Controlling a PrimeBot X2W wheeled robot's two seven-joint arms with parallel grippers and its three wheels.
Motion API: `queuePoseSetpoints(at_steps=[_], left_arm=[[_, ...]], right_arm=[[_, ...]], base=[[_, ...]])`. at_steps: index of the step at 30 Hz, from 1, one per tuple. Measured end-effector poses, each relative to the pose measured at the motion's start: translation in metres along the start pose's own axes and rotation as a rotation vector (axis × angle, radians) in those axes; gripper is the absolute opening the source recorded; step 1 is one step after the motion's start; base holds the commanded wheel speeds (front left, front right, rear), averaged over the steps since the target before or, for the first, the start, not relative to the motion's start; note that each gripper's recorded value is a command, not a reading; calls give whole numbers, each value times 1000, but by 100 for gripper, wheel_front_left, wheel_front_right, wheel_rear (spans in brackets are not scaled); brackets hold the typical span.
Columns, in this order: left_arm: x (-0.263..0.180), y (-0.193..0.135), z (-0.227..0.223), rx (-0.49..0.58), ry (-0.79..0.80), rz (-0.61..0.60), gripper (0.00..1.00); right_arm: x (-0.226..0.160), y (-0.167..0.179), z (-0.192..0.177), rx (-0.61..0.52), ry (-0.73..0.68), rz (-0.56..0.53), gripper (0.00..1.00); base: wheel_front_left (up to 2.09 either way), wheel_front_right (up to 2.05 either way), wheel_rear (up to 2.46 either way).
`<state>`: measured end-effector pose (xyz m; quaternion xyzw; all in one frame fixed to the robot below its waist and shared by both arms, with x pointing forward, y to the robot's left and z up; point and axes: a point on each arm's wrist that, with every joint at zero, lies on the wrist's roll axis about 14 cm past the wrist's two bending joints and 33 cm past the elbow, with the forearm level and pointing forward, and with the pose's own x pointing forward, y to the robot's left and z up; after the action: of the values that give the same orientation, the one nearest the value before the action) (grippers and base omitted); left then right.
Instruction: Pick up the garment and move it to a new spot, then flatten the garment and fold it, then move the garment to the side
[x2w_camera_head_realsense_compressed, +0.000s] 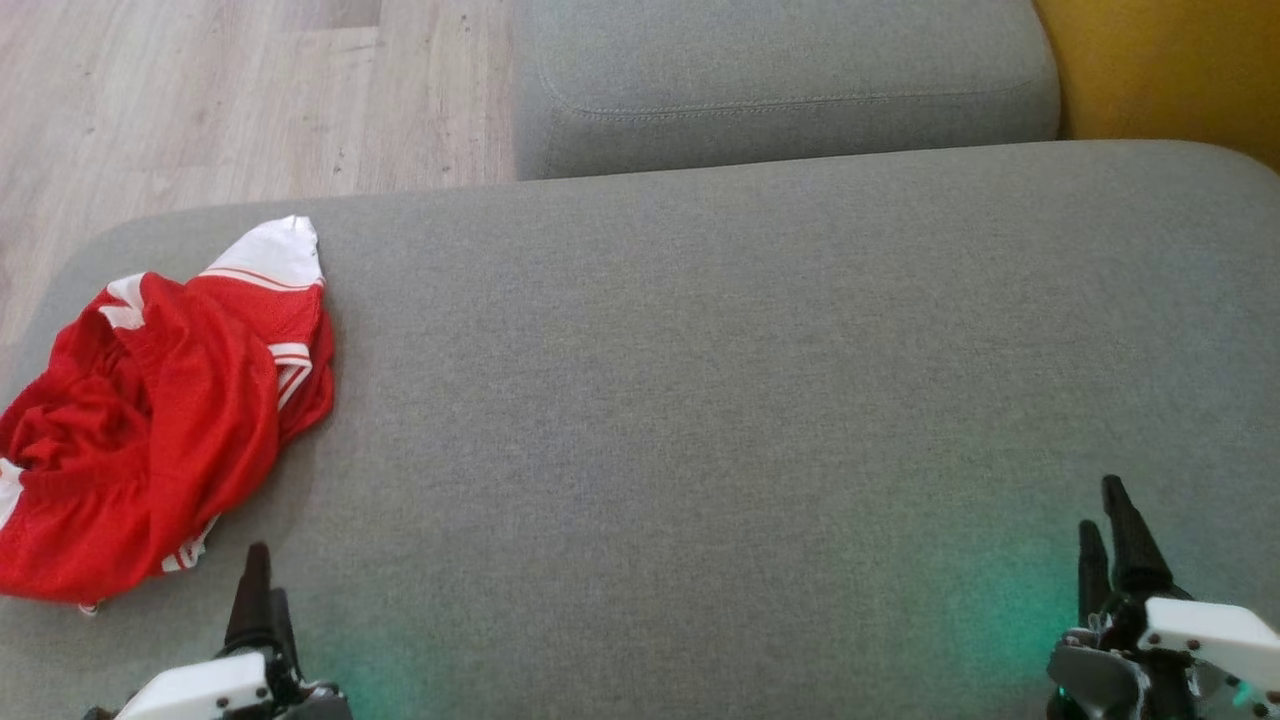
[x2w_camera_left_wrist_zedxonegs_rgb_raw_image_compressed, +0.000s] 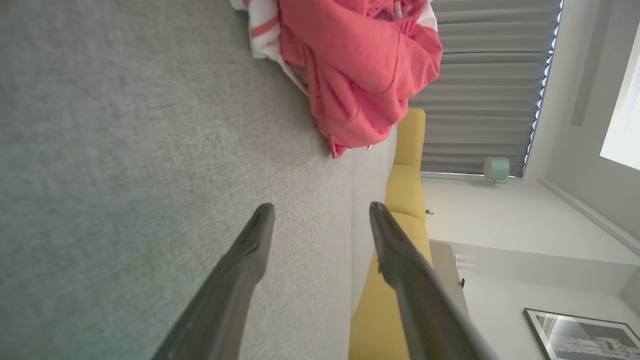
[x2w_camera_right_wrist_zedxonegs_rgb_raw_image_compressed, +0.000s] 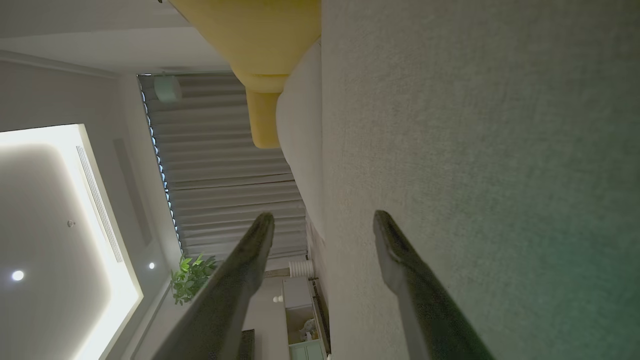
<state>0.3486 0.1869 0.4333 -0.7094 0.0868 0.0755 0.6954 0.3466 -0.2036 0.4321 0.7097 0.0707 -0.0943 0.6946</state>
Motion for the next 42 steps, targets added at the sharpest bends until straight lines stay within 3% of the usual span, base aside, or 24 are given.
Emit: queuePoseSetpoints(at_steps=[42], left_arm=[[2,-28,-21,551,-10,-41,100]], right_arm=[[3,29,-21,-598,9,95,100]], base=[[0,0,0]])
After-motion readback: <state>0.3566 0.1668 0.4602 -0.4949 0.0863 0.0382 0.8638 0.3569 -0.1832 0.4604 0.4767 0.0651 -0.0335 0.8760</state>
